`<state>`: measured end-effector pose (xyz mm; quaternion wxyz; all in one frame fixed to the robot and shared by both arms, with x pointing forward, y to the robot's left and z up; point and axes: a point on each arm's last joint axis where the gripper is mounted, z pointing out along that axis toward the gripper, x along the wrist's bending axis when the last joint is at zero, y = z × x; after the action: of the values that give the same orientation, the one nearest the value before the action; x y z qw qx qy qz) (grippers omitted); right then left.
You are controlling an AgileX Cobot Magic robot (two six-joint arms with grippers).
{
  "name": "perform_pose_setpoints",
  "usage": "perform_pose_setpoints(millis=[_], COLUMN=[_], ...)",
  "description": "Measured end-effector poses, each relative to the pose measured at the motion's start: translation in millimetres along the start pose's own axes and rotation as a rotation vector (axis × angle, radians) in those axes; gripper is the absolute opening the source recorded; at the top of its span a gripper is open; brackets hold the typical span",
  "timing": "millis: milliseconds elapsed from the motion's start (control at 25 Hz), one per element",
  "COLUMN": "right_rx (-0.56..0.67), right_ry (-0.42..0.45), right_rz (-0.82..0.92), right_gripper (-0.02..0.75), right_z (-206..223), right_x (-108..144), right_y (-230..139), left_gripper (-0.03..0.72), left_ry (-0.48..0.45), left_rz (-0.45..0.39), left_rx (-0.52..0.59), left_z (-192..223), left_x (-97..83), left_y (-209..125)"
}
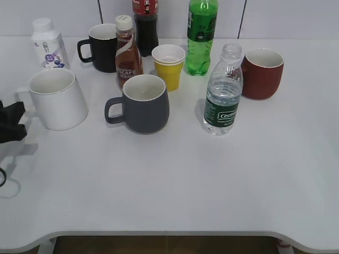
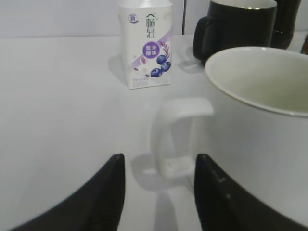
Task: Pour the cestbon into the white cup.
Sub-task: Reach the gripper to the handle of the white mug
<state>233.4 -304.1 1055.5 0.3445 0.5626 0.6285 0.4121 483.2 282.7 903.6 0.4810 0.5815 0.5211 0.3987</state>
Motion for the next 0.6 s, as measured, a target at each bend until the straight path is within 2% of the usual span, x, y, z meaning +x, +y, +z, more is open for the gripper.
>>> perform_pose_setpoints(millis=[320, 600], right_rx=[0.000, 0.000], right_ry=[0.000, 0.000], right_rz=[0.000, 0.000], right_gripper=[0.589, 0.589], right_z=[0.0, 0.0], right_x=[0.0, 0.0], right_y=[0.0, 0.0], left_gripper=[0.347, 0.221], left_ry=[0.005, 0.003], left_rz=[0.005, 0.013], left_rx=[-0.010, -0.021], left_z=[22.1, 42.2], left_x=[2.9, 4.9], left_y=[-1.1, 0.3])
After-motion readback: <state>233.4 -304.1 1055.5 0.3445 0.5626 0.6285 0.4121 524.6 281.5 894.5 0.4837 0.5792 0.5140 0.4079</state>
